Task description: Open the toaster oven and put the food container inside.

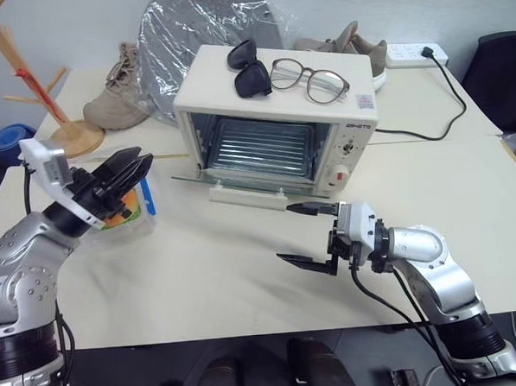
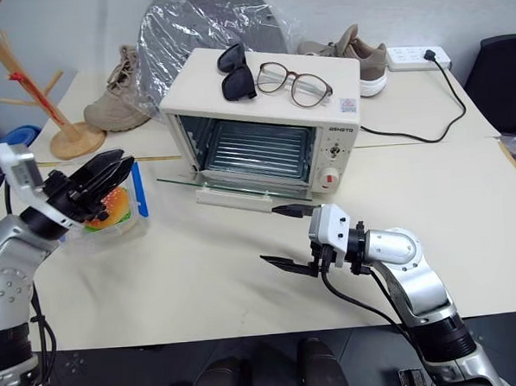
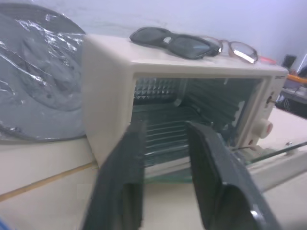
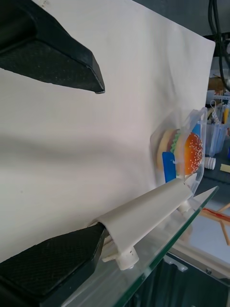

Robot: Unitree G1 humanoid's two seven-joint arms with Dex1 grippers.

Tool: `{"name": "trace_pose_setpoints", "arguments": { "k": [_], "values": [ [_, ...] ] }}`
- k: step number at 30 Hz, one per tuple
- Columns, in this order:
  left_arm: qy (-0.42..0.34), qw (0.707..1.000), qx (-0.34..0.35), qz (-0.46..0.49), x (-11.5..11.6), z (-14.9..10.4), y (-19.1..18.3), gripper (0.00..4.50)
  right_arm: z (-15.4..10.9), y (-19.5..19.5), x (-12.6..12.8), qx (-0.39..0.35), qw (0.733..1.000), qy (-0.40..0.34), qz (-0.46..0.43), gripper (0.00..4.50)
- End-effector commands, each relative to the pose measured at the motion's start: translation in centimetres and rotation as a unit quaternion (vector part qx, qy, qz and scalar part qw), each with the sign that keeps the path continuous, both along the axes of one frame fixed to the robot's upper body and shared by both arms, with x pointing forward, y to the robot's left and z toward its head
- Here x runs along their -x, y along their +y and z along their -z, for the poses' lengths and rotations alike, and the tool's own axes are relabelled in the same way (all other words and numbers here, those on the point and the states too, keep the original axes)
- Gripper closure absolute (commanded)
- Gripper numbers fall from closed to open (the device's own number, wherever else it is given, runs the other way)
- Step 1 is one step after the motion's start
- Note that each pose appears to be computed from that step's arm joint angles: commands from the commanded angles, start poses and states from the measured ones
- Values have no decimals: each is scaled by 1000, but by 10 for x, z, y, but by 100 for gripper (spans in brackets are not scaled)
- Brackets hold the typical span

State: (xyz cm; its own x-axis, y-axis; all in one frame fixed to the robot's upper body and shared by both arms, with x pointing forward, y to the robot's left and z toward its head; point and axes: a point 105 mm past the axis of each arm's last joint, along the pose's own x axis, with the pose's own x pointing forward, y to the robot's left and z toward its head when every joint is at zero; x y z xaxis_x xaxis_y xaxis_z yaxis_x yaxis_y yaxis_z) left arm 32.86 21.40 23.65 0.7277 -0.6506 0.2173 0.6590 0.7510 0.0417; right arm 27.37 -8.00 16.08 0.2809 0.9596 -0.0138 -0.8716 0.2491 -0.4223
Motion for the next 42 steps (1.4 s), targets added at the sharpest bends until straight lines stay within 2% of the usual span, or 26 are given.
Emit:
{"name": "trace_pose_setpoints", "arguments": {
  "k": [1,2,7,10,14,15,18,22,24,26,27,30,32,36,40,42],
  "values": [
    [-14,998,-47,37,-18,1,-26,421,-9,-2,1,-9,999,-31,1,0],
    [-12,996,-66,55,-20,4,-34,447,-9,-5,1,-7,999,-32,5,0],
    [5,978,-163,132,-10,29,-52,447,-4,-27,7,0,999,-24,34,0],
    [12,975,-176,136,-5,36,-52,447,7,-51,21,8,998,-5,61,0],
    [41,967,-212,138,3,56,-56,447,19,-81,38,14,995,21,98,0],
    [53,966,-221,121,3,69,-58,447,19,-97,39,6,991,25,131,0],
    [74,970,-218,79,2,88,-63,447,11,-118,38,-26,984,18,178,0],
    [78,969,-224,71,7,100,-67,447,-8,-116,23,-98,976,-2,193,0],
    [97,977,-184,40,6,100,-64,447,-15,-108,19,-128,977,19,170,0],
    [103,987,-118,23,11,91,-62,408,-20,-100,20,-145,979,37,139,0],
    [93,990,-99,32,18,84,-63,390,-22,-97,21,-148,980,34,128,0],
    [56,996,-64,30,47,66,-52,300,-27,-86,21,-150,984,16,91,0],
    [60,998,-31,-17,64,61,-32,251,-27,-80,21,-147,987,3,70,0],
    [99,988,-14,-119,105,73,11,131,-29,-71,19,-137,989,-44,35,0],
    [139,958,29,-247,140,88,54,2,-30,-63,15,-127,988,-86,10,0],
    [150,938,62,-307,157,96,73,2,-29,-58,15,-134,987,-83,-6,0]
  ]
}}
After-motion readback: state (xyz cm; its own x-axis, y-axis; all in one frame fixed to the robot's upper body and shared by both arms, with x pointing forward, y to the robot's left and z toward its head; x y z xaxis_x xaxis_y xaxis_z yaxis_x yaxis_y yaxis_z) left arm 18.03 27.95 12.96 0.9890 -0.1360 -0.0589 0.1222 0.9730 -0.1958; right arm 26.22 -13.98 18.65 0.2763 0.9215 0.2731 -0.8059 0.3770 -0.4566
